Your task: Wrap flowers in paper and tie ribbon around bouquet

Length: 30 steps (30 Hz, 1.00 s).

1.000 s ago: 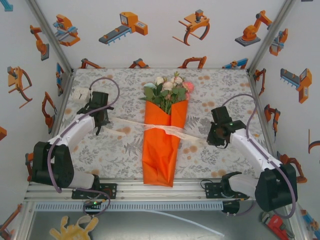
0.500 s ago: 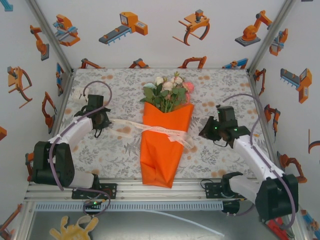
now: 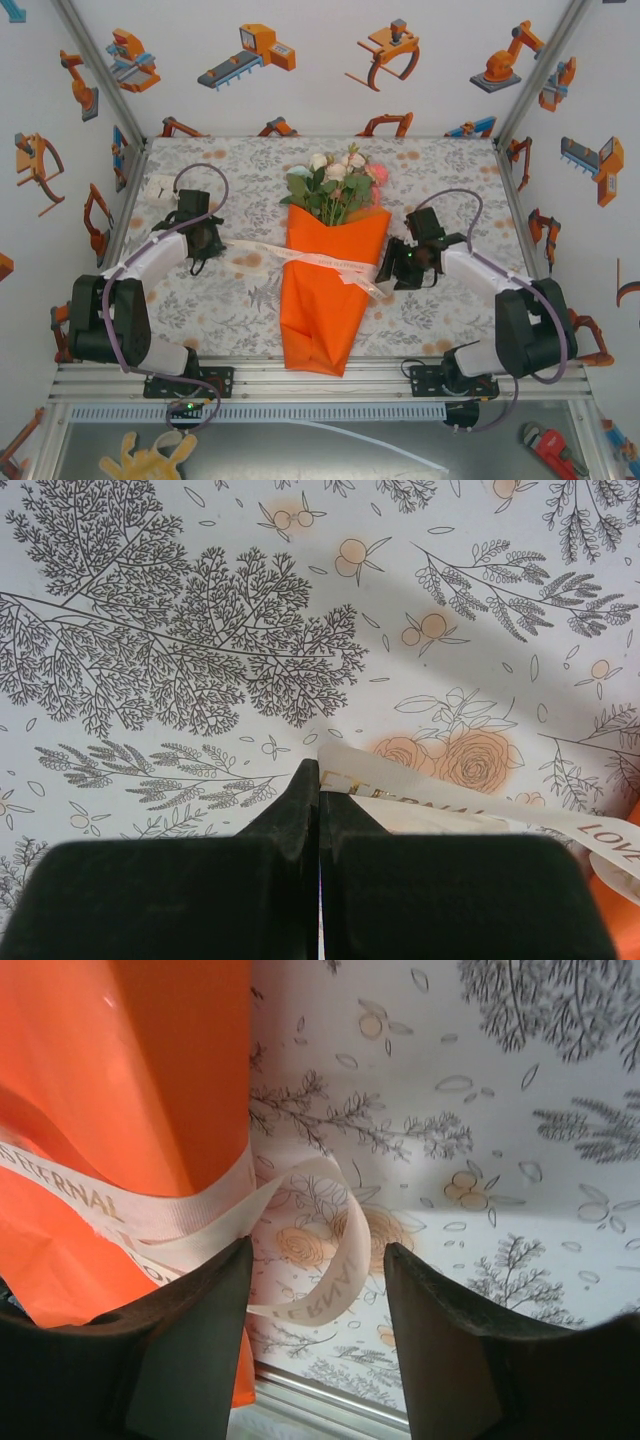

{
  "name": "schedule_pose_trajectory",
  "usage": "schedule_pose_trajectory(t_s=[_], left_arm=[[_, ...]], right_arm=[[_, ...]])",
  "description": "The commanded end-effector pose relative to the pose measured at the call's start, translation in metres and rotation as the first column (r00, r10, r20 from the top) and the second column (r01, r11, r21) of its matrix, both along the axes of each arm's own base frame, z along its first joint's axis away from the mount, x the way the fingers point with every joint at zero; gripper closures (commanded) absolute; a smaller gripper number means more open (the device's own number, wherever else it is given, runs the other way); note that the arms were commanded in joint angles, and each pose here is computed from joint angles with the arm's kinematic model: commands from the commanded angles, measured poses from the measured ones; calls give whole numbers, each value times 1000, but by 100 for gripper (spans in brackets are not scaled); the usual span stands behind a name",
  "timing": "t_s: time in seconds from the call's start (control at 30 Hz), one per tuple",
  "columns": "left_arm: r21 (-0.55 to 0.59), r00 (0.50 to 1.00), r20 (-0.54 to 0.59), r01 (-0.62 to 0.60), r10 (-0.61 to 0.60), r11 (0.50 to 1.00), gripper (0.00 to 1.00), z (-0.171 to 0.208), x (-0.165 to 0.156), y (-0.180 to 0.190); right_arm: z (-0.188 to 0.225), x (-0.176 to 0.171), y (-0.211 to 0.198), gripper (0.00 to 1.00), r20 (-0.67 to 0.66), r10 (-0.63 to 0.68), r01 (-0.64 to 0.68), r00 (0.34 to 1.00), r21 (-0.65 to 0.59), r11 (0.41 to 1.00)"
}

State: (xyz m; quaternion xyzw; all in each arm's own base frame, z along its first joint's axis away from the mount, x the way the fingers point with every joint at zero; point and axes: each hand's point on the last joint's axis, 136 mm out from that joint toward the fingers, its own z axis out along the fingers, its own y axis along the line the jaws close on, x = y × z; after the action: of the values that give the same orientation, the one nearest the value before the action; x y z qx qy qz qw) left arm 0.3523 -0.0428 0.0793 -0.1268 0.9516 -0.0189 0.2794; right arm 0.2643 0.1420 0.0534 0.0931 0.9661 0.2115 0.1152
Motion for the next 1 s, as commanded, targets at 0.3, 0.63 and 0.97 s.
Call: schedule_pose_trajectory(t_s=[0.3, 0.63, 0.97], left_arm=[[33, 1000, -5, 23, -23, 999, 100, 10, 2, 2], [103, 998, -11, -56, 58, 993, 100, 6, -5, 23], [100, 993, -22, -111, 113, 989, 100, 1, -10, 38]], right_arm=[[-29, -8, 8, 52, -53, -133, 137, 990, 82, 987], [20, 9, -89, 100, 218, -382, 423, 898, -193, 885], [56, -24, -174, 100, 477, -592, 740, 650, -220, 636]])
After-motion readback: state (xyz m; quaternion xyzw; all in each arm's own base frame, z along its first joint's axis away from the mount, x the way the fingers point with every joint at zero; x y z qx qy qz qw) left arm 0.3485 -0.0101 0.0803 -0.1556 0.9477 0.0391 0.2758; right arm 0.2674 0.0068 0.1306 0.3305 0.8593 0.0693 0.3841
